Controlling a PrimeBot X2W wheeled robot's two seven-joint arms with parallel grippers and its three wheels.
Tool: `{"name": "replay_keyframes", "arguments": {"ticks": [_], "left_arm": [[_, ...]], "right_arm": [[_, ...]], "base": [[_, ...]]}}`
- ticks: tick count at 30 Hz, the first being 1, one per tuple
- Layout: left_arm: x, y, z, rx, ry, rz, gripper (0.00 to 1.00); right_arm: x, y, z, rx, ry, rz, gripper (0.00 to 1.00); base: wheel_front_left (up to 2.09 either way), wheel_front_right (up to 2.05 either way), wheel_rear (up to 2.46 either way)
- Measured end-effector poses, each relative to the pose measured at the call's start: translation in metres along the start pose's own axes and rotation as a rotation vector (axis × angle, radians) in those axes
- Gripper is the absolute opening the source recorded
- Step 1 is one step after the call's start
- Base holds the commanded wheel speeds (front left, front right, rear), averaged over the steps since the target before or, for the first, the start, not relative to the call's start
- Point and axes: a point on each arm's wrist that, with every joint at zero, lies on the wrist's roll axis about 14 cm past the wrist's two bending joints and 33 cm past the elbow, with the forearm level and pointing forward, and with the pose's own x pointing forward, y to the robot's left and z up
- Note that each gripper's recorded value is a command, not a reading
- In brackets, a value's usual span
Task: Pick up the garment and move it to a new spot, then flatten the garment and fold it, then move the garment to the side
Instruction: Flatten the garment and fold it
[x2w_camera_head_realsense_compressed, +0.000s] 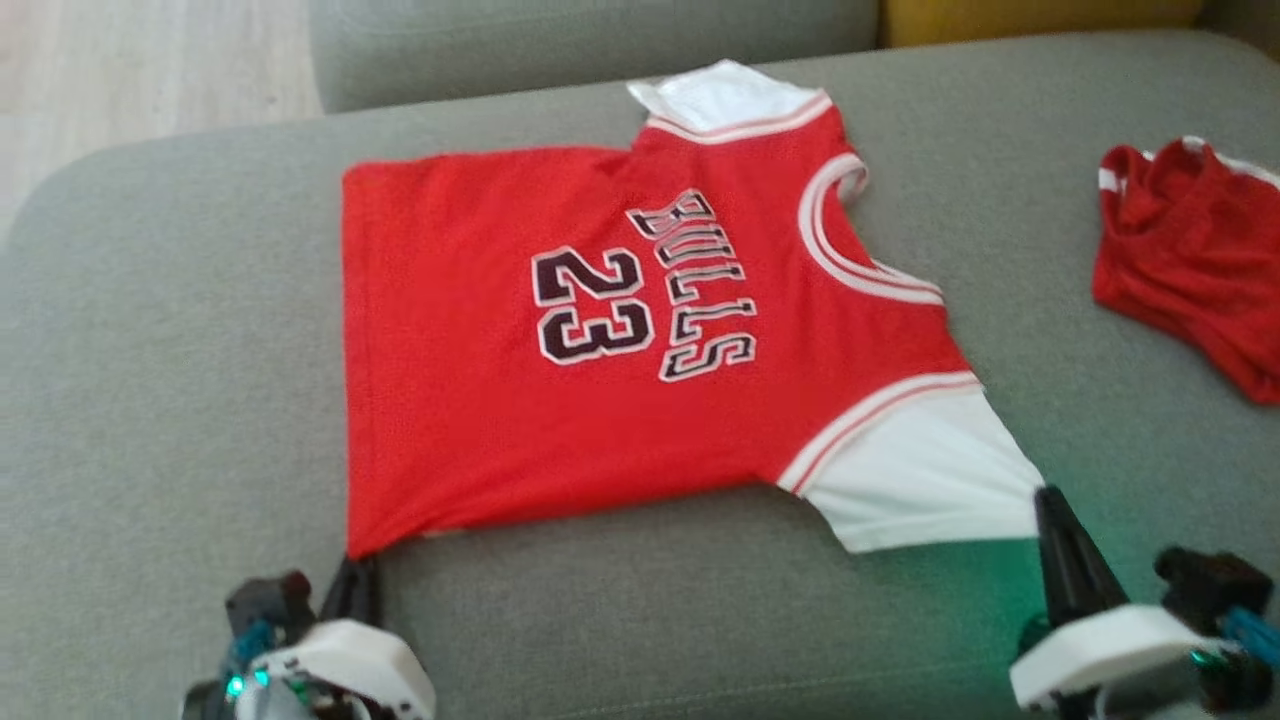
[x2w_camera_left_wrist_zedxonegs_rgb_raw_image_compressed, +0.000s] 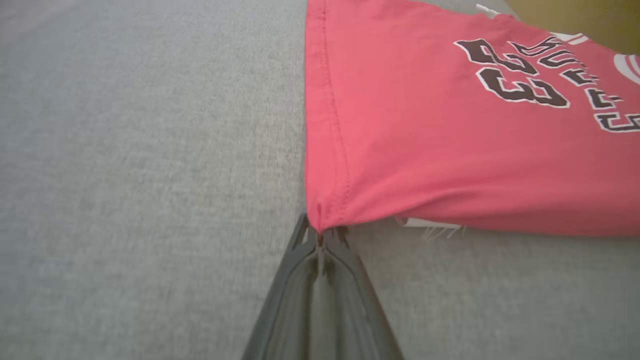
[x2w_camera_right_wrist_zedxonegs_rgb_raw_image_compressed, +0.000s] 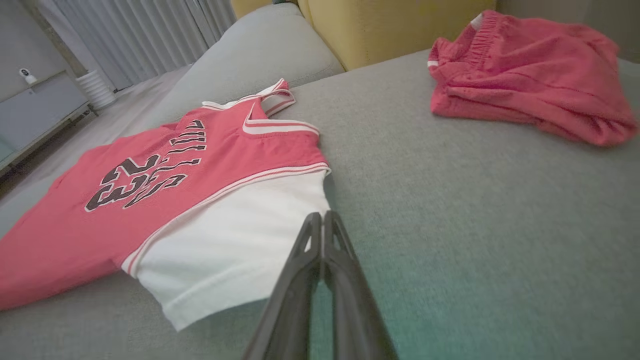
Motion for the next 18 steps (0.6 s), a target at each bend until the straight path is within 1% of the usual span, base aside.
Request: {"name": "replay_keyframes", "arguments": {"ticks": [4,9,10,12,13,15,18], "left_arm": [[-0.011,-0.001,0.001,-0.018,-0.016,0.010,0.00],[-0.004,-0.005,0.024,-0.011,-0.084,-0.002,0.00],[-0.004,-0.005,0.024,-0.011,-0.084,-0.002,0.00],[0.003,-0.010,0.039,-0.006,-0.122,-0.018,0.00],[0.012,-0.013,0.055,0.006,-0.160,-0.029,0.00],[0.023,-0.016,0.072,0.022,-0.199,-0.041,0.00],[0.038,-0.018,0.087,0.035,-0.222,-0.056,0.00]], "right_arm": [[-0.005,-0.002,0.003,0.008,-0.006,-0.007,0.00],[0.009,0.010,0.027,0.022,-0.076,0.022,0.00],[0.009,0.010,0.027,0.022,-0.076,0.022,0.00],[0.021,0.017,0.042,0.019,-0.112,0.042,0.00],[0.035,0.026,0.059,0.012,-0.153,0.067,0.00],[0.051,0.036,0.078,-0.009,-0.196,0.093,0.00],[0.075,0.050,0.099,-0.049,-0.235,0.129,0.00]], "base": [[0.00,0.00,0.00],[0.00,0.00,0.00],[0.00,0.00,0.00],[0.00,0.00,0.00],[0.00,0.00,0.00],[0.00,0.00,0.00],[0.00,0.00,0.00]]}}
